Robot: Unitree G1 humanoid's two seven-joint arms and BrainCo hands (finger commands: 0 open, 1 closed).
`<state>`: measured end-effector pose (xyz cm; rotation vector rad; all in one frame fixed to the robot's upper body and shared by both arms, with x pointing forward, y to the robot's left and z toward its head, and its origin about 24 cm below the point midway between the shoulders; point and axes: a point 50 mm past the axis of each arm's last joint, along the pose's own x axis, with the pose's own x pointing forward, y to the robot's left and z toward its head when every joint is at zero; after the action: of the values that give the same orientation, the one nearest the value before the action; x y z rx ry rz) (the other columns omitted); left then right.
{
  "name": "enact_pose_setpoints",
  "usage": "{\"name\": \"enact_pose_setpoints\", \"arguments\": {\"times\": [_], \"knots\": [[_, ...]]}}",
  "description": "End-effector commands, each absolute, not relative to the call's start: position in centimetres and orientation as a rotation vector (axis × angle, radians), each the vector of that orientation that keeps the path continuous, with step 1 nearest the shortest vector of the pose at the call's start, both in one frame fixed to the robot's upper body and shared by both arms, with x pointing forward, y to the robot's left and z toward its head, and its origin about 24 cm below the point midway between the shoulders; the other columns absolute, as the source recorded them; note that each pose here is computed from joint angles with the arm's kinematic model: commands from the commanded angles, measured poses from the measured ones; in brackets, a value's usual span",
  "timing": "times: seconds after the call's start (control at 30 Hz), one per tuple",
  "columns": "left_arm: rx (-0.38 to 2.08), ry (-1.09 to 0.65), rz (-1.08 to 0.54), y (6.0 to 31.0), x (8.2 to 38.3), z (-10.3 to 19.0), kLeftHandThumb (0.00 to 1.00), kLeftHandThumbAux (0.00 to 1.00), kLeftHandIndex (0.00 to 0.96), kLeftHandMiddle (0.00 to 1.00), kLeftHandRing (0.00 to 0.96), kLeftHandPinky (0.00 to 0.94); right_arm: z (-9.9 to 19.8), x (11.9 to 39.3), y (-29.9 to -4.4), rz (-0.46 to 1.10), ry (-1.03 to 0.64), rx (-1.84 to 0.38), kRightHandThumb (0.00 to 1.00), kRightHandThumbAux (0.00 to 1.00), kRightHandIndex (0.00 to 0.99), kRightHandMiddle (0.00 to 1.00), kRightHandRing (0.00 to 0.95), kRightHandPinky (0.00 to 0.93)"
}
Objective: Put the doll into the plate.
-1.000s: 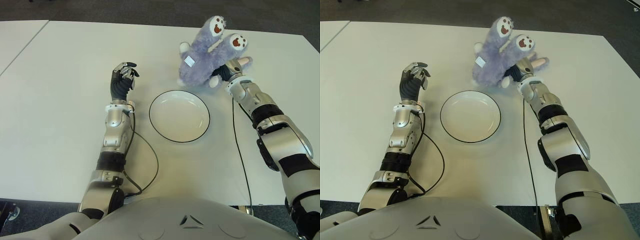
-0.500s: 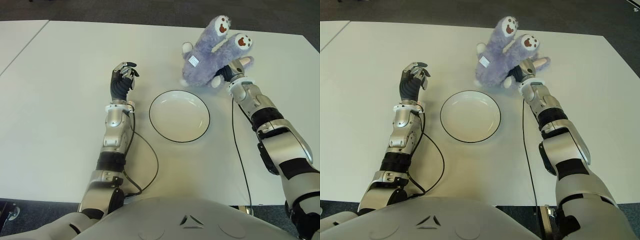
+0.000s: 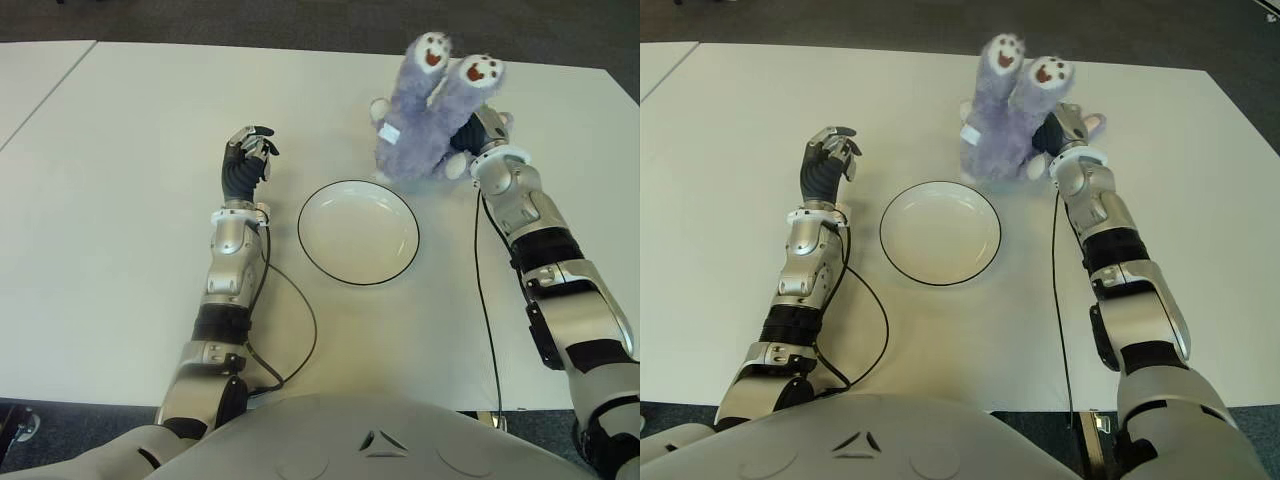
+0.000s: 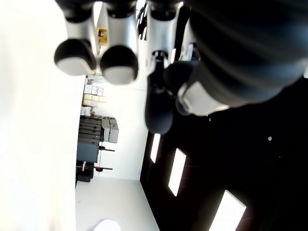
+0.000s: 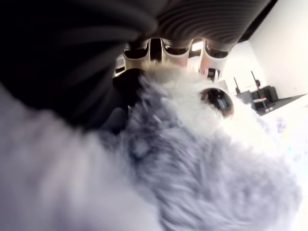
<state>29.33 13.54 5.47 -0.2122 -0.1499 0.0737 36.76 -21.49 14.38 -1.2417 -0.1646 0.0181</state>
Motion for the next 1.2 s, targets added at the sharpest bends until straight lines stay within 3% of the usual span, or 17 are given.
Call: {"name": "enact_pose_setpoints", "arguments": {"times": [0.03,0.8,0.83,0.93,1.2], "knots": [[-0.239,0.021,0.117,13.6,26.9,1.1,0.710,0.705,0.442,0.886,0.889,0.879,15.1,36.0,-21.3,0.008,-0.166,-1.225,0.954,0.659,0.382,0.499,0.517,0.807],[-0.232,0.056,0.089,12.9,27.4,0.3,0.710,0.705,0.442,0.883,0.889,0.871,19.0,32.6,-18.7,0.084,-0.395,-1.087,0.954,0.658,0.384,0.503,0.520,0.845],[-0.232,0.058,0.085,12.9,27.4,0.2,0.709,0.705,0.442,0.883,0.889,0.869,19.2,32.4,-18.6,0.085,-0.401,-1.084,0.919,0.665,0.390,0.513,0.651,0.854],[-0.227,0.061,0.073,12.8,27.6,0.0,0.709,0.706,0.441,0.883,0.888,0.868,19.7,32.0,-18.1,0.088,-0.424,-1.080,0.877,0.673,0.397,0.526,0.813,0.868],[-0.223,0.062,0.060,12.5,27.7,-0.2,0.709,0.706,0.442,0.882,0.885,0.869,21.7,32.2,-17.2,0.041,-0.510,-1.098,0.859,0.675,0.409,0.536,0.902,0.875]]}}
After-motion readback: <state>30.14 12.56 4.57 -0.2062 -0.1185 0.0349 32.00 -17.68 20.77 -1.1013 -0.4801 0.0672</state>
